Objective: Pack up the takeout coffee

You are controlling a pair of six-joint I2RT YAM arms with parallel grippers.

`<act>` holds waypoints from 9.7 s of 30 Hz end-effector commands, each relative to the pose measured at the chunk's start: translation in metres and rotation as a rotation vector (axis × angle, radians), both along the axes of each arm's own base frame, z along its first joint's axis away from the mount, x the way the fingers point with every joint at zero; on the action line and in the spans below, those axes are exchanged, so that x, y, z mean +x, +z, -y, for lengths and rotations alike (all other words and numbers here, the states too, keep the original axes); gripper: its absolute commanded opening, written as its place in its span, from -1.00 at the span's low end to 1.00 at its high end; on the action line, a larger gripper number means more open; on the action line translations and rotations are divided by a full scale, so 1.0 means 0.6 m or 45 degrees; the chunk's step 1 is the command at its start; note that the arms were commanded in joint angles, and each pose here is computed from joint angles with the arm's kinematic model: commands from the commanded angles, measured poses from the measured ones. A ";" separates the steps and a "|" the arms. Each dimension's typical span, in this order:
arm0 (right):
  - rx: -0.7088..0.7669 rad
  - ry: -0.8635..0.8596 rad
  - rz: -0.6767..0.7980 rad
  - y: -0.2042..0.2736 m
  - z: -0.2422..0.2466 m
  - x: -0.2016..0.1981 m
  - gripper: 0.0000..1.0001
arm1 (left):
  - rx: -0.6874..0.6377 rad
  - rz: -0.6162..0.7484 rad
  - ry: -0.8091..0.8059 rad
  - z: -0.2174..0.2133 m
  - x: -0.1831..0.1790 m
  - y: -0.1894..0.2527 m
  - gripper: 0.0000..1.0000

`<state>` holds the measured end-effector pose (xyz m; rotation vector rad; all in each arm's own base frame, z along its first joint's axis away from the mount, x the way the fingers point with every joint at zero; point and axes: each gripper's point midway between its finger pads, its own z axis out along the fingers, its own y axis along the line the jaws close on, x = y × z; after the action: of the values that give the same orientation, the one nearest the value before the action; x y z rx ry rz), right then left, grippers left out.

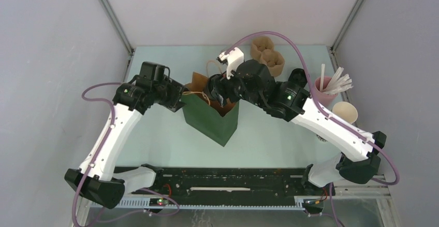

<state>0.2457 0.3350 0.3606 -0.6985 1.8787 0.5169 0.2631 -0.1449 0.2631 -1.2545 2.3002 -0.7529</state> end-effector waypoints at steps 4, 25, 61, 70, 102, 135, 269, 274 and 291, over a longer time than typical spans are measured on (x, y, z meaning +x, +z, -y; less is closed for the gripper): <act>0.035 -0.001 0.055 0.034 -0.003 -0.005 0.05 | 0.063 0.099 0.063 -0.035 -0.027 0.035 0.44; -0.003 -0.003 0.040 0.015 -0.007 -0.008 0.04 | 0.095 -0.023 0.028 0.001 -0.004 -0.006 -0.01; -0.042 -0.044 0.102 0.020 -0.009 -0.024 -0.06 | 0.039 0.934 -0.534 0.057 -0.024 0.079 -1.00; -0.035 -0.053 0.082 0.003 -0.033 -0.030 -0.09 | 0.037 0.816 -0.752 0.081 -0.049 0.071 -1.00; -0.021 -0.001 -0.080 0.030 -0.022 -0.016 -0.10 | -0.129 -0.241 0.021 -0.005 -0.114 0.056 0.44; -0.027 0.088 -0.039 0.042 -0.036 -0.027 -0.12 | 0.062 -0.249 -0.037 -0.029 -0.090 -0.002 -0.67; -0.294 -0.052 0.149 -0.091 -0.019 0.048 -0.25 | -0.411 0.302 -0.928 0.159 -0.016 0.073 -1.00; -0.308 -0.115 0.145 -0.094 0.001 0.065 -0.25 | -0.390 0.261 -0.964 0.168 -0.018 0.060 -1.00; -0.279 -0.150 0.151 -0.160 -0.002 0.082 -0.26 | -0.242 0.170 -1.044 0.147 -0.028 -0.012 -1.00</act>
<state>0.2924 0.3253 0.2303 -0.8172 1.9698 0.0957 0.2561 -0.2325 0.2603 -0.3590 2.6201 -1.2846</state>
